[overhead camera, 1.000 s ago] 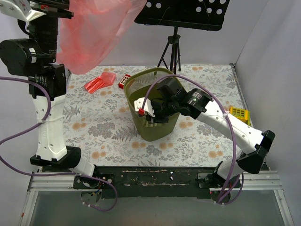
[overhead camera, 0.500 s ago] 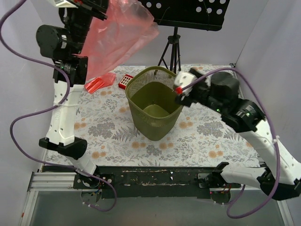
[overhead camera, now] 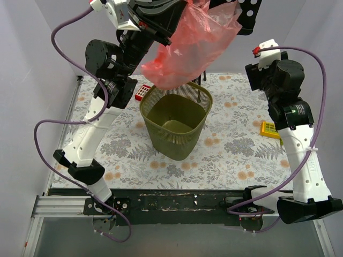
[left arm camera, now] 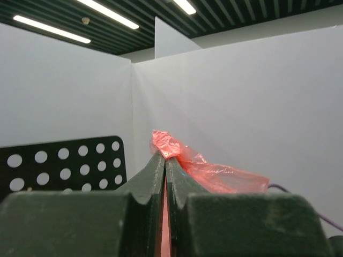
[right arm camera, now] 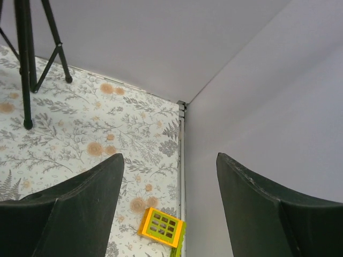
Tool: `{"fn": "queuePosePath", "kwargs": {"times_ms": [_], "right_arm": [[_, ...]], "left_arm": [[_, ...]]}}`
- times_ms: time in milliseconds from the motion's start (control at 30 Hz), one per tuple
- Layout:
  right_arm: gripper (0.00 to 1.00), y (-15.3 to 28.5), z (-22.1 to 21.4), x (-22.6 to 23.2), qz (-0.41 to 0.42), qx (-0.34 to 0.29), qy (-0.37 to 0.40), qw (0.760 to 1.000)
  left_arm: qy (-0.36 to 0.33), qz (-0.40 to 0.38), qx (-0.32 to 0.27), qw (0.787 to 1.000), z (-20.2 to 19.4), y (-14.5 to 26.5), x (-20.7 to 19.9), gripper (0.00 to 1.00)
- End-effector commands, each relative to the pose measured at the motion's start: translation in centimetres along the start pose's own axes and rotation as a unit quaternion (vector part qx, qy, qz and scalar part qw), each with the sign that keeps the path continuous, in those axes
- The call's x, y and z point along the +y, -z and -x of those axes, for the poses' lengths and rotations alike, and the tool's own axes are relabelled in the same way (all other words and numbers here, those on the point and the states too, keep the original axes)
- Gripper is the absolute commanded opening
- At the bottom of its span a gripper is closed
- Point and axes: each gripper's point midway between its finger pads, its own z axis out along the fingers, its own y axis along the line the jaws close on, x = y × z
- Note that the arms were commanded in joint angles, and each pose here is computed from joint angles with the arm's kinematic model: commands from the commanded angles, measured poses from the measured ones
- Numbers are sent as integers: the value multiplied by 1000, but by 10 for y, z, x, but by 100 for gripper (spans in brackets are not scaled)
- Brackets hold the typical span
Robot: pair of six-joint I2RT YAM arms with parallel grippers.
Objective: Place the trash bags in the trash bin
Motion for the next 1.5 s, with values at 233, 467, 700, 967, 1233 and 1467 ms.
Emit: {"fn": "queuePosePath", "kwargs": {"times_ms": [233,467,700,967,1233,1467], "right_arm": [[77,13,32,-46,-59,-53,-70,994],[77,28,60,-47,-27,-77,-90,993],[76,47,104,-45,18,-142,-94,985],[75,75,178,-25,130,-258,-59,956],[76,120,183,19,266,-283,-50,920],[76,125,178,35,310,-281,-60,906]], "left_arm": [[-52,33,78,995,-14,64,0,0],[-120,52,164,978,-42,122,6,0],[-154,68,221,961,-33,147,10,0],[-161,48,266,949,-28,168,-1,0],[-197,12,261,945,3,149,-8,0],[-172,24,330,928,-58,203,-3,0]]}}
